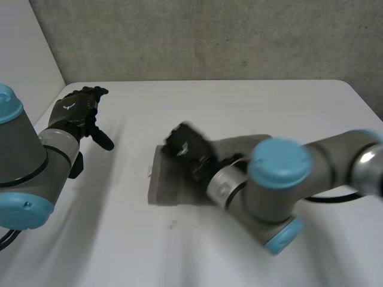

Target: Fold the towel.

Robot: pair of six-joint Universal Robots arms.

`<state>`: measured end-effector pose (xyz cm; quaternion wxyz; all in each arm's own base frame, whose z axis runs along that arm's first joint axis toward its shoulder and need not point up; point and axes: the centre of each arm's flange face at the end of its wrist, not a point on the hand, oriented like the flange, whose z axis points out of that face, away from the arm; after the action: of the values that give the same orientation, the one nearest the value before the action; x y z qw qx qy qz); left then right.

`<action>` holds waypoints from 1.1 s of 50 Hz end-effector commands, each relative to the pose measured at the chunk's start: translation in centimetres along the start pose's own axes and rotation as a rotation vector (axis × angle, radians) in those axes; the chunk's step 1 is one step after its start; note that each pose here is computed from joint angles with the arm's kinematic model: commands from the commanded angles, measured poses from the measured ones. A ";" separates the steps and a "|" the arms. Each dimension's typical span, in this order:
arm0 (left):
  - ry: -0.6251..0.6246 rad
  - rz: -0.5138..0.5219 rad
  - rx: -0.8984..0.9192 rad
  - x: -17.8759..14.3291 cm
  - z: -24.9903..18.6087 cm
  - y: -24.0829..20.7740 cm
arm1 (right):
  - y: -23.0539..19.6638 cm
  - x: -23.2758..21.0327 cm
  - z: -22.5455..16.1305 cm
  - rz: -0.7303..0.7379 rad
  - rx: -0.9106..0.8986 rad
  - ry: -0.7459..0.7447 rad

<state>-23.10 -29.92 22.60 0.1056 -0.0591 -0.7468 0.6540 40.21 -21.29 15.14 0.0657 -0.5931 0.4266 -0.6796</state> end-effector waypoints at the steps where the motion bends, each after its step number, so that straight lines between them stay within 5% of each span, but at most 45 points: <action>1: 0.008 0.005 -0.009 0.3 -0.1 0.3 | 0.3 -5.8 0.0 0.010 -0.008 -0.149; 13: 0.066 0.017 -0.006 2.2 -0.7 0.5 | -2.4 1.5 -1.0 0.131 -0.031 0.040; 20: 0.156 0.028 0.002 5.4 -1.1 0.7 | 1.1 8.9 -5.0 0.499 -0.185 0.228; 28: 0.263 0.058 -0.053 9.7 -1.1 3.7 | 8.2 8.8 -9.9 0.716 -0.456 0.244; 44: 0.267 0.206 -0.193 10.2 0.5 10.8 | 14.1 7.0 -12.2 0.795 -0.519 0.232; 55: 0.267 0.204 -0.198 10.0 -0.8 9.5 | 13.4 11.3 -11.0 0.700 -0.426 0.347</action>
<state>-33.46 -26.24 12.45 0.1273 -0.2350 -0.7793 0.5668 21.54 -29.14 12.63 0.1134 -0.2967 0.7682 -0.5559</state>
